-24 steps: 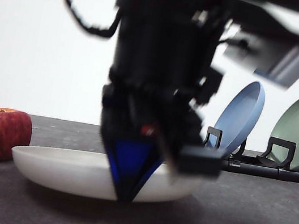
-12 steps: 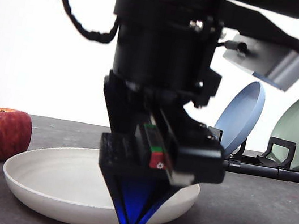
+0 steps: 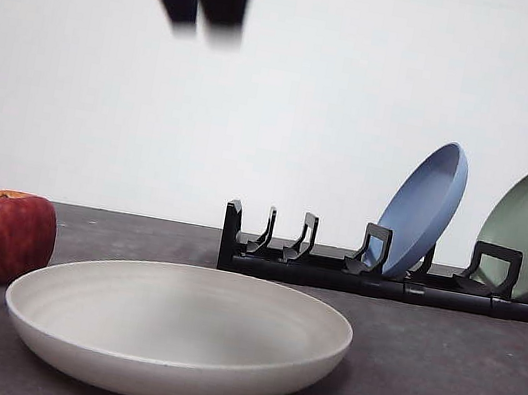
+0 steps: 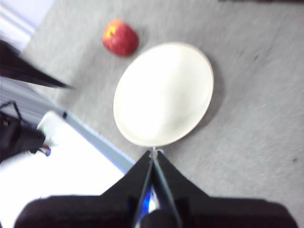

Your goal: Take the yellow plate from the plate rack,put the plate on the table,take the apple from the table,put the apple in the plate

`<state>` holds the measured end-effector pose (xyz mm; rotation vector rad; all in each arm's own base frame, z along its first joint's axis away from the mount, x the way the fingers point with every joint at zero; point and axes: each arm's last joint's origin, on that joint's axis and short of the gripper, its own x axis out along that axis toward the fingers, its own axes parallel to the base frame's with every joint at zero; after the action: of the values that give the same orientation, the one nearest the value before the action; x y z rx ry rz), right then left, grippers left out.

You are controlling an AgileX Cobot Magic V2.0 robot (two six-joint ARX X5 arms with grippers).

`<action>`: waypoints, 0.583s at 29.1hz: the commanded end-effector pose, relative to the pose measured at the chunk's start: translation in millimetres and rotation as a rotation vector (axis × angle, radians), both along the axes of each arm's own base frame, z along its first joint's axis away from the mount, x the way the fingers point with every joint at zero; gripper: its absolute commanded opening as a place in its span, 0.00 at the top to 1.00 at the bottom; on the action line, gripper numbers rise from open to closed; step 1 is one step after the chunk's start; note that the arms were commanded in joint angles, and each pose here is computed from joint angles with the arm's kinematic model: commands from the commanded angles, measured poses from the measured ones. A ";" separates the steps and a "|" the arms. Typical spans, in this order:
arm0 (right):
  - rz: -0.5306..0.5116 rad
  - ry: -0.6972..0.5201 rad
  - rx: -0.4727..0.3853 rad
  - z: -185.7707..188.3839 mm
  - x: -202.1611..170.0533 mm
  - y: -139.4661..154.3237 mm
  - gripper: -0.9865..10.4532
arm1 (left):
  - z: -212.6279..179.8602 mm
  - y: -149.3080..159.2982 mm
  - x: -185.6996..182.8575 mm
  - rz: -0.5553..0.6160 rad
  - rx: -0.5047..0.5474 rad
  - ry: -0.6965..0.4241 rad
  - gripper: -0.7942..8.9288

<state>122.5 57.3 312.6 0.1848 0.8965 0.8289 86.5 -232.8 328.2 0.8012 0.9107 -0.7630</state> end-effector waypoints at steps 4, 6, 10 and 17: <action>0.118 0.022 0.052 -7.0 28.2 45.8 0.92 | 54.7 77.7 -25.5 0.176 -0.335 0.003 0.92; 0.143 0.016 0.075 -9.5 37.3 67.8 0.91 | 60.1 100.5 -32.7 0.244 -0.366 0.015 0.92; 0.176 -0.016 0.028 -8.1 50.7 108.4 0.66 | 69.7 129.2 -42.7 0.287 -0.478 0.033 0.92; 0.233 -0.131 -0.086 5.2 82.3 183.8 0.30 | 78.3 163.6 -55.3 0.255 -0.600 0.047 0.92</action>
<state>199.2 233.1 318.9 -0.0126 0.8556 0.9932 32.0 -71.8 406.9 0.1564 0.7446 -0.7741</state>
